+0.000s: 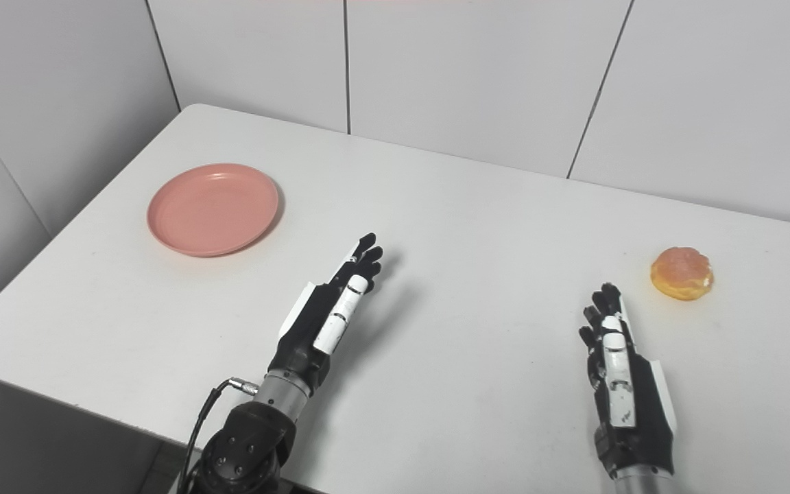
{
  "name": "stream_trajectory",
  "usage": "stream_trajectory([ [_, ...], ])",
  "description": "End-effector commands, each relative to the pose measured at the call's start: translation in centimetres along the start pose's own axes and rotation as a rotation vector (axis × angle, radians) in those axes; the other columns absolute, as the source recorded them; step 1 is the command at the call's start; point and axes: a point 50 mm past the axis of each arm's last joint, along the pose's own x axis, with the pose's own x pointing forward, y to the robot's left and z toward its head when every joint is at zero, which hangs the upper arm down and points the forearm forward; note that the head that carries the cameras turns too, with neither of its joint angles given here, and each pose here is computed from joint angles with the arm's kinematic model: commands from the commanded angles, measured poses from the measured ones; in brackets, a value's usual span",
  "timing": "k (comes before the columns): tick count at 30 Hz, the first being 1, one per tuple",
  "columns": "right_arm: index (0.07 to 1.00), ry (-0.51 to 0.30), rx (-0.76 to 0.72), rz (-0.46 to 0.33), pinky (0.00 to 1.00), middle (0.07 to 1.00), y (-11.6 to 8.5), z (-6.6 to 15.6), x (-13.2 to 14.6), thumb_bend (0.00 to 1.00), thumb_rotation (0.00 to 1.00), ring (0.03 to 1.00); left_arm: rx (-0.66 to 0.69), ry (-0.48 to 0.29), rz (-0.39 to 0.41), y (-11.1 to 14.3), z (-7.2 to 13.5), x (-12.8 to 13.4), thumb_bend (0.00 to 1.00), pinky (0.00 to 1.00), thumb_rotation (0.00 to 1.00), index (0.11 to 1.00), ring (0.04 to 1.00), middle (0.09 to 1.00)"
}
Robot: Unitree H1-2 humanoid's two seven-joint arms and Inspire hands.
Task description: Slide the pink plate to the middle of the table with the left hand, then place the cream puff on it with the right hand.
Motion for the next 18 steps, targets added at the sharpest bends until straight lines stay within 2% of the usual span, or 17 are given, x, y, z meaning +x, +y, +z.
stream_trajectory([
  [1,1.0,-0.081,0.004,0.012,1.0,1.0,0.2,1.2,0.6,0.15,1.0,1.0,0.01,-0.069,-0.01,0.9,1.5,0.2,0.51,0.99,1.0,0.967,0.973,0.973],
  [5,1.0,-0.078,0.004,0.009,1.0,1.0,0.2,1.1,0.6,0.15,1.0,1.0,0.003,-0.103,0.005,1.4,2.2,0.3,0.49,0.95,1.0,0.959,0.955,0.973],
  [10,1.0,-0.078,0.0,0.009,1.0,1.0,0.3,1.1,0.6,0.15,1.0,0.997,-0.004,-0.146,0.03,2.3,3.3,0.5,0.51,0.93,1.0,0.956,0.944,0.967],
  [15,1.0,-0.078,0.006,0.011,1.0,1.0,0.2,1.0,0.6,0.15,1.0,0.999,-0.036,-0.2,0.04,3.4,4.9,0.9,0.48,0.95,1.0,0.967,0.953,0.98],
  [18,1.0,-0.083,0.0,0.017,1.0,1.0,0.1,1.0,0.6,0.14,1.0,1.0,-0.012,-0.223,0.07,4.5,5.8,1.3,0.48,0.93,1.0,0.964,0.941,0.97],
])
